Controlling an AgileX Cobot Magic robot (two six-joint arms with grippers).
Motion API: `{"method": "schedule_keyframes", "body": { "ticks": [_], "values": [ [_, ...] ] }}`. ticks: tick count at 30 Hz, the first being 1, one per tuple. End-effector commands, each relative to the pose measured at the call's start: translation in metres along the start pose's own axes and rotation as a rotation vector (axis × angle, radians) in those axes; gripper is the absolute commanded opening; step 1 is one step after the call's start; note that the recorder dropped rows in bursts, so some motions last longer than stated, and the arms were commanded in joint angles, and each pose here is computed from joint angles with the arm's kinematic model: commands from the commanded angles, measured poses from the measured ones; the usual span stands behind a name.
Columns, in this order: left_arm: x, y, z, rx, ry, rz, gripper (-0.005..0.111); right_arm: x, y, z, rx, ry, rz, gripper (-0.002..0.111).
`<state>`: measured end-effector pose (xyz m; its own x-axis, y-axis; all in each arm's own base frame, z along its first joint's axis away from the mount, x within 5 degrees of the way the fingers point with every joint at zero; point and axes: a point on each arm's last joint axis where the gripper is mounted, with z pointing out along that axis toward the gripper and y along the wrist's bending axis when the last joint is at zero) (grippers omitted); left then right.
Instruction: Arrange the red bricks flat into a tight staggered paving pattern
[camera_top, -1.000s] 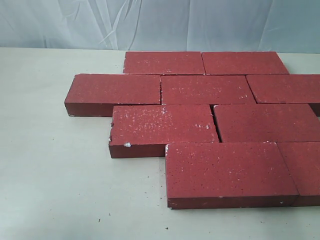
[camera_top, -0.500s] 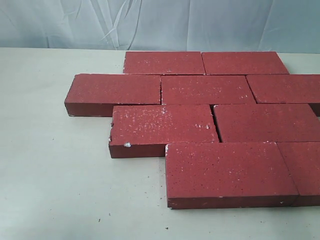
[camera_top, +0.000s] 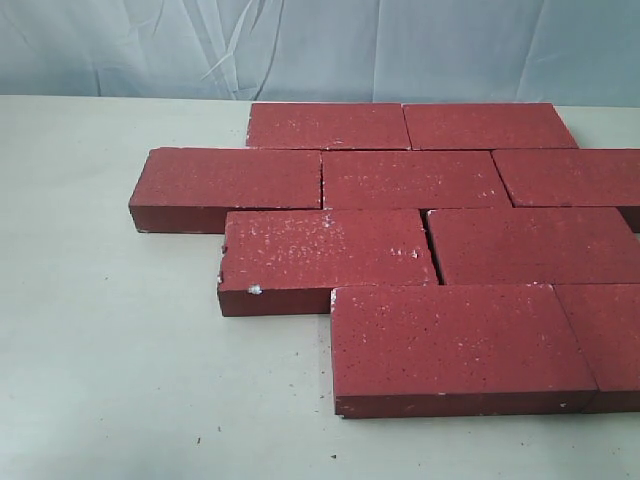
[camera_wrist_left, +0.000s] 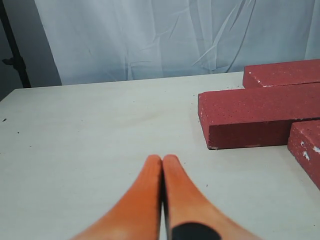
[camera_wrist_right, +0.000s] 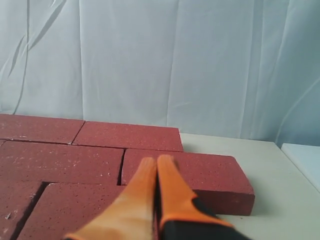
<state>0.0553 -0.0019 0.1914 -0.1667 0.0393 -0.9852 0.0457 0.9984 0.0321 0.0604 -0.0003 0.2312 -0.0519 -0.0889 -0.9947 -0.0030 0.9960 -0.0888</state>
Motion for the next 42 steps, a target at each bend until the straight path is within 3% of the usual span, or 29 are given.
{"method": "schedule_keyframes", "body": {
  "ticks": [1, 13, 18, 42],
  "values": [
    [0.001, 0.0, 0.0, -0.001, -0.01, -0.004, 0.0, 0.007, 0.0, -0.005, 0.008, 0.044, 0.011, -0.001],
    [0.001, 0.0, 0.0, -0.001, -0.01, -0.004, 0.0, 0.035, 0.003, -0.003, 0.002, 0.05, 0.025, -0.001],
    [0.001, 0.0, 0.0, -0.001, -0.01, -0.004, 0.0, 0.044, 0.003, -0.003, -0.001, 0.149, 0.026, -0.001],
    [0.001, 0.0, 0.0, -0.001, -0.01, -0.004, 0.0, 0.046, 0.003, -0.004, -0.002, 0.164, 0.026, -0.001]
  ]
}}
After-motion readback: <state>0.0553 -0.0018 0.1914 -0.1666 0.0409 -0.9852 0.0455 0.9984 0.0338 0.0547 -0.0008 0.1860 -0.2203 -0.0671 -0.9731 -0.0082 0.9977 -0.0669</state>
